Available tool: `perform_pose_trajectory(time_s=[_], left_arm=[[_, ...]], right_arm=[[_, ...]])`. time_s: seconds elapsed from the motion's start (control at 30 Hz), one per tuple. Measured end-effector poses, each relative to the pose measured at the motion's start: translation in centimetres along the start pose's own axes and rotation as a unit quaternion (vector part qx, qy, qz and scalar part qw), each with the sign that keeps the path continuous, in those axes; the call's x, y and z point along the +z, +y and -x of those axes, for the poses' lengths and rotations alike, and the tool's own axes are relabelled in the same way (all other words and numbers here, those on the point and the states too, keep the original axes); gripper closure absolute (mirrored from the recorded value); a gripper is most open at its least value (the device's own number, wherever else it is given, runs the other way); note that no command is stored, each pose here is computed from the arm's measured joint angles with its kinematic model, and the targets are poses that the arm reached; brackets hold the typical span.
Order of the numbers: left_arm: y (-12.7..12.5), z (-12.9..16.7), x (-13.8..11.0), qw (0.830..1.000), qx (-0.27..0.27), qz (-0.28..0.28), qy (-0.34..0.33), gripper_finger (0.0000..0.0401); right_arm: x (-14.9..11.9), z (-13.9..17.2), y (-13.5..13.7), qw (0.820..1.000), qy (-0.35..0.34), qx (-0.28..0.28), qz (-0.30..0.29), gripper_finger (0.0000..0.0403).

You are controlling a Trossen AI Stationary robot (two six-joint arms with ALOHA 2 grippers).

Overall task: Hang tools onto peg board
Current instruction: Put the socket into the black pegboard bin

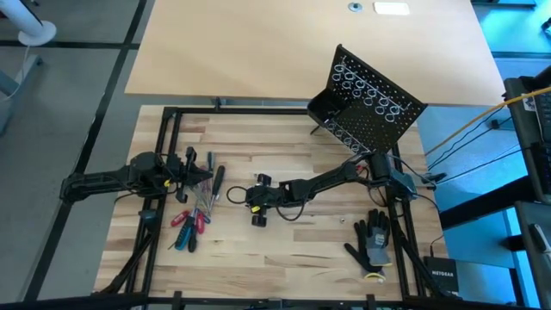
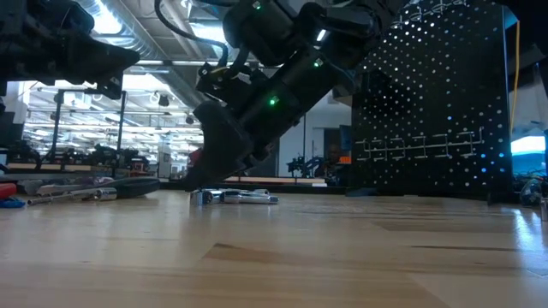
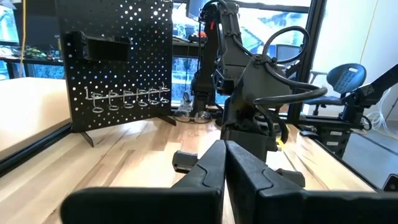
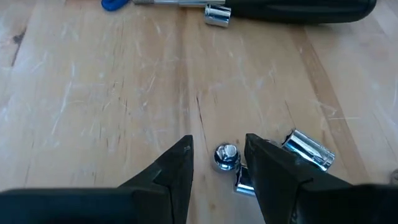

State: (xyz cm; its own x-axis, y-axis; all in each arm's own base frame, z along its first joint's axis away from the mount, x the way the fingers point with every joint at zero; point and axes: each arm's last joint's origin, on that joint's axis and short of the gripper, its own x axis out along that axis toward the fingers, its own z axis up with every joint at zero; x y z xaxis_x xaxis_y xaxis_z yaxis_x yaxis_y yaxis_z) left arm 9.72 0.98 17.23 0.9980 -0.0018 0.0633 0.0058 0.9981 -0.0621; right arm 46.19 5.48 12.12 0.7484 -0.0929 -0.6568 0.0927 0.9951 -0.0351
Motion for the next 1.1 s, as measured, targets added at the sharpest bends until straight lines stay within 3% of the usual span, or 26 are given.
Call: perform_pose_trajectory(time_s=[0.23, 0.67, 1.1], left_arm=[[0.00, 0.00, 0.00, 1.000, 0.000, 0.000, 0.000, 0.0400], [0.00, 0.00, 0.00, 1.000, 0.000, 0.000, 0.000, 0.0400], [0.00, 0.00, -0.02, 1.000, 0.000, 0.000, 0.001, 0.0400]], right_arm=[[-0.02, -0.05, -0.34, 1.000, 0.002, -0.008, -0.002, 0.0267], [-0.06, -0.10, -0.54, 1.000, 0.009, 0.006, -0.004, 0.0386], [0.40, 0.27, -0.56, 1.000, -0.002, 0.004, -0.005, 0.0385]])
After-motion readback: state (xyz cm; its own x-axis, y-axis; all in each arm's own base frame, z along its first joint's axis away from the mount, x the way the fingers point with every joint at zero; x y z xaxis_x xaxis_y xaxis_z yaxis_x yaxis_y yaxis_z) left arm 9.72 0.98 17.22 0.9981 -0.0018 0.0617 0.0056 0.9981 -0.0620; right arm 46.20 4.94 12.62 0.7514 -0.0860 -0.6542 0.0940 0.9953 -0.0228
